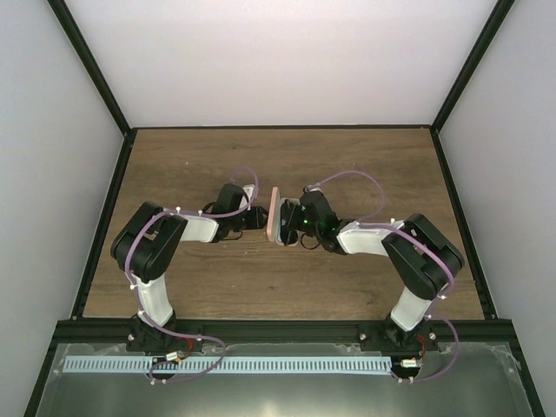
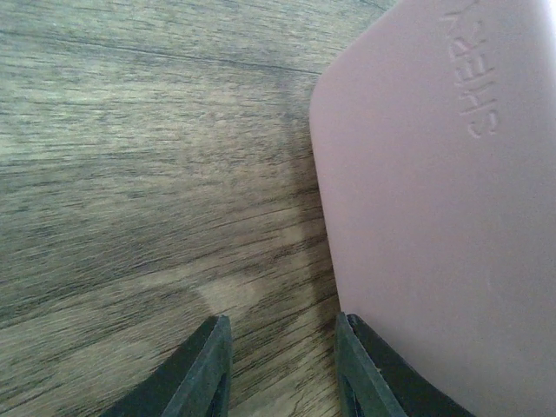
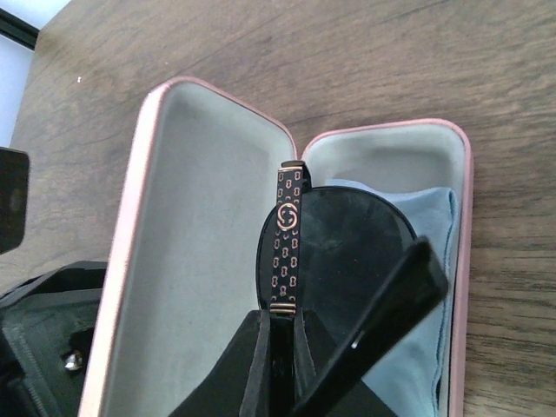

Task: Organize the sunglasses
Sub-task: Place the sunglasses in the sunglasses case.

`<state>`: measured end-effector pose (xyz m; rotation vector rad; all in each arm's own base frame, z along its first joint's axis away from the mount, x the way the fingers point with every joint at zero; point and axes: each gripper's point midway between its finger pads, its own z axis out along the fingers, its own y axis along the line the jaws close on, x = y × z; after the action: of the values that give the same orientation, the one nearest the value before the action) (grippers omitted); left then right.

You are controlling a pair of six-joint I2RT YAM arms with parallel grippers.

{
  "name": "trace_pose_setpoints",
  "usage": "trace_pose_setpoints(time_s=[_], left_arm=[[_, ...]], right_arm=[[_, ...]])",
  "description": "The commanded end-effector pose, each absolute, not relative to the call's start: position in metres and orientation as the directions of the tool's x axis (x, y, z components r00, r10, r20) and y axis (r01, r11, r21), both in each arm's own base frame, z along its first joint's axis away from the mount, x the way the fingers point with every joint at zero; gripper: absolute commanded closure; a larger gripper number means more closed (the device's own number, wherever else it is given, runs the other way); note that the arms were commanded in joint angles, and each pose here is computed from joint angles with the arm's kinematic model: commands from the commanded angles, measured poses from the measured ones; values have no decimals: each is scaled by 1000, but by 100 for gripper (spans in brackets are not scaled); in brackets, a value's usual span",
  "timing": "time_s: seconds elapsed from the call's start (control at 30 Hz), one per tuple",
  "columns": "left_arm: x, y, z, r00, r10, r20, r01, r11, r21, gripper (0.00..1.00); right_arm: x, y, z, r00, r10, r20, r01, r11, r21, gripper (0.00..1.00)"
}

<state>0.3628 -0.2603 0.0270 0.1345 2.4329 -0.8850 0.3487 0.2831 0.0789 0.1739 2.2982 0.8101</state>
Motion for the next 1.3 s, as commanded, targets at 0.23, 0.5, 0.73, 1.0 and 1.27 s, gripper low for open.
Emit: trace_pose_setpoints(time_s=[0.23,0.5,0.73,1.0,1.27], left_arm=[[350,-258,12,-877,-63,-477,250,787,-564,64],[350,-260,9,-879,-58,-473,251,787,-563,65],[351,-258,8,-880,-59,-472,246,792,-558,64],[351,-258,7,-881,-60,-470,243,795,-556,65],[351,-258,8,-880,-62,-471,242,794,-557,65]], right_arm=[[367,285,81,-716,410,-565,-46,780,624,94],[374,287,69,-725,410,-554,-25,787,616,94],[375,281,64,-714,420,-560,-6,796,605,92],[376,279,67,-703,417,-575,-14,801,598,84],[372,283,78,-703,405,-585,-57,788,613,73]])
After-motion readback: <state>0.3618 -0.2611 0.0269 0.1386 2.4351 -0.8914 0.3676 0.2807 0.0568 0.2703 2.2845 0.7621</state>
